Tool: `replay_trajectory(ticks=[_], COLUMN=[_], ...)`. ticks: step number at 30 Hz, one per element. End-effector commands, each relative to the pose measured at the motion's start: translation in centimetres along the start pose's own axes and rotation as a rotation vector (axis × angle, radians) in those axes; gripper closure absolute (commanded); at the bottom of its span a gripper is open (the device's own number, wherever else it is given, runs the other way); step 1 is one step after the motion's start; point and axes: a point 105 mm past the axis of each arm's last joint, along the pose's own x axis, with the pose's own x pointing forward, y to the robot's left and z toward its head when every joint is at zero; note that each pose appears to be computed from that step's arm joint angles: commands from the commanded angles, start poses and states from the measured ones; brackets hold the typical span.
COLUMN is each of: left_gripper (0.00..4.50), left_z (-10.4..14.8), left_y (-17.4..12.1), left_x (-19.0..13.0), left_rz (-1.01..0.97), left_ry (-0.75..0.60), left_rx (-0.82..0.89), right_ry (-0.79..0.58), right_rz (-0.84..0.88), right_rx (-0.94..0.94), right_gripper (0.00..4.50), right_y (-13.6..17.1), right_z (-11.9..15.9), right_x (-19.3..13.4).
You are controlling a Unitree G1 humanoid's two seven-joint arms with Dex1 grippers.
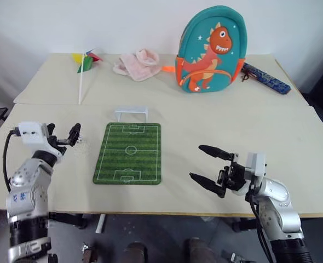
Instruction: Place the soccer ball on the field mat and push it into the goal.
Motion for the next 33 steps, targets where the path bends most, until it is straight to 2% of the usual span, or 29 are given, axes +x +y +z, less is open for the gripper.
replay_trajectory(ticks=[1, 4, 11, 18, 21, 23, 27, 30, 33], left_gripper=[0.02, 0.02, 0.02, 2.08, 3.12, 3.6, 3.63, 3.63, 3.63], left_z=[-1.0, -2.0, -2.6, -3.2, -3.6, -3.5, -2.3, 1.1, 4.0], left_y=[0.2, 0.0, 0.4, 0.5, 0.5, 0.7, 1.4, 1.1, -2.4], left_x=[0.6, 1.1, 1.3, 1.1, 1.0, 0.7, -0.2, -1.9, -5.4], left_rz=[-0.016, -0.033, -0.03, -0.033, -0.04, -0.035, -0.043, -0.191, -0.585], left_ry=[0.064, 0.117, 0.144, 0.17, 0.176, 0.17, 0.1, -0.062, -0.127], left_rx=[0.027, 0.028, 0.015, 0.016, 0.006, 0.009, 0.008, 0.011, 0.044], right_ry=[-0.013, -0.011, -0.005, -0.01, -0.01, -0.01, -0.006, 0.01, 0.036], right_rz=[-0.003, -0.013, -0.027, -0.04, -0.043, -0.045, -0.055, -0.06, -0.035], right_rx=[-0.033, -0.031, -0.038, -0.048, -0.046, -0.046, -0.056, -0.083, -0.11], right_gripper=[0.0, 0.0, 0.0, 0.0, 0.0, 0.0, 0.0, 0.0, 0.0], right_y=[0.2, 0.4, 0.4, 0.2, 0.2, 0.2, -0.1, -0.7, -1.3], right_z=[0.8, 0.8, 0.6, 0.6, 0.4, 0.4, 0.4, 0.8, 2.0], right_x=[-0.1, -0.3, -0.6, -0.6, -0.6, -0.5, -0.7, -1.3, -2.3])
